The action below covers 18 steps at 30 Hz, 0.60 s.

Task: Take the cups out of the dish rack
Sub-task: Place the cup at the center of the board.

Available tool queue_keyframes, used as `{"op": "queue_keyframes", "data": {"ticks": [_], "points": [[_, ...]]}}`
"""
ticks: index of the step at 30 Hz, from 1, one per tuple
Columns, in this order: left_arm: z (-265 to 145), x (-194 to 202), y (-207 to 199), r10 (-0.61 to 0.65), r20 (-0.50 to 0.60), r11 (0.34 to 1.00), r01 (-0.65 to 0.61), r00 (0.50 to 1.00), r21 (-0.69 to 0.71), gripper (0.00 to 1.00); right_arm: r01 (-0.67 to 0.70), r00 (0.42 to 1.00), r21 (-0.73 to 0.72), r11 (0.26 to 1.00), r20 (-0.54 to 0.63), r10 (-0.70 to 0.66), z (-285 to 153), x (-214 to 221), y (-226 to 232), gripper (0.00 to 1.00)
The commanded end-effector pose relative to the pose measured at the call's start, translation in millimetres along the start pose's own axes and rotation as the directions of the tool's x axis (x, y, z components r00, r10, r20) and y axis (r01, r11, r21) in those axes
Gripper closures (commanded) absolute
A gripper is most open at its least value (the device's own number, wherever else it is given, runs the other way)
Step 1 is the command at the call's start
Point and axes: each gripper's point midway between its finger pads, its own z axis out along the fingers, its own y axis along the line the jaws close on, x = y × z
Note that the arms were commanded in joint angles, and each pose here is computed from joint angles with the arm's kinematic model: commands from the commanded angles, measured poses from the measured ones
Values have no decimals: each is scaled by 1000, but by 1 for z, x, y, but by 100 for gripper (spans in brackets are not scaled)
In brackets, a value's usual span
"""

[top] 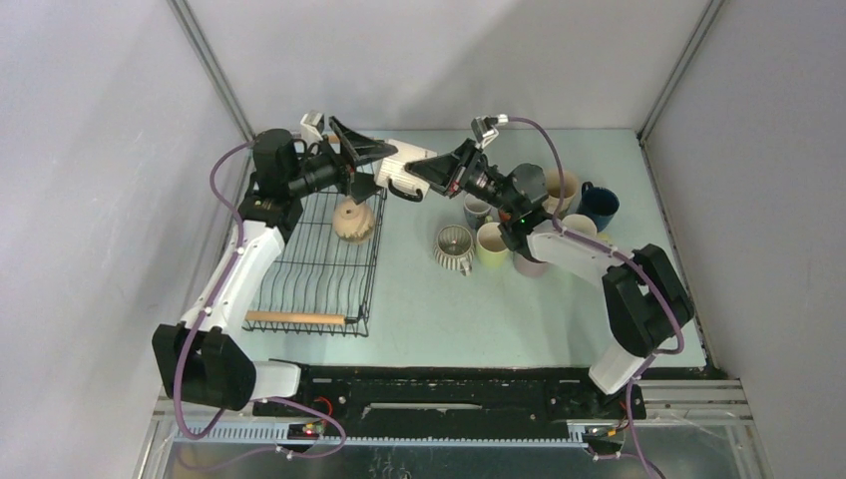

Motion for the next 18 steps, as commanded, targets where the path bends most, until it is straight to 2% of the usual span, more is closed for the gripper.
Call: {"op": "queue_keyframes", "data": {"ticks": [1,8,18], "points": [[-12,14,-35,63,-26,991,-59,998,124,0,137,989,-165,977,68,-127,-11,-16,74,100],[-14,17,-30,91,-32,989,-86,995,122,0,173,983,-138,975,83,-162,-24,-19,83,100],[-17,25,-18,169,-47,982,-163,985,98,0,222,972,-13,975,84,-220,-51,-21,85,100]]}}
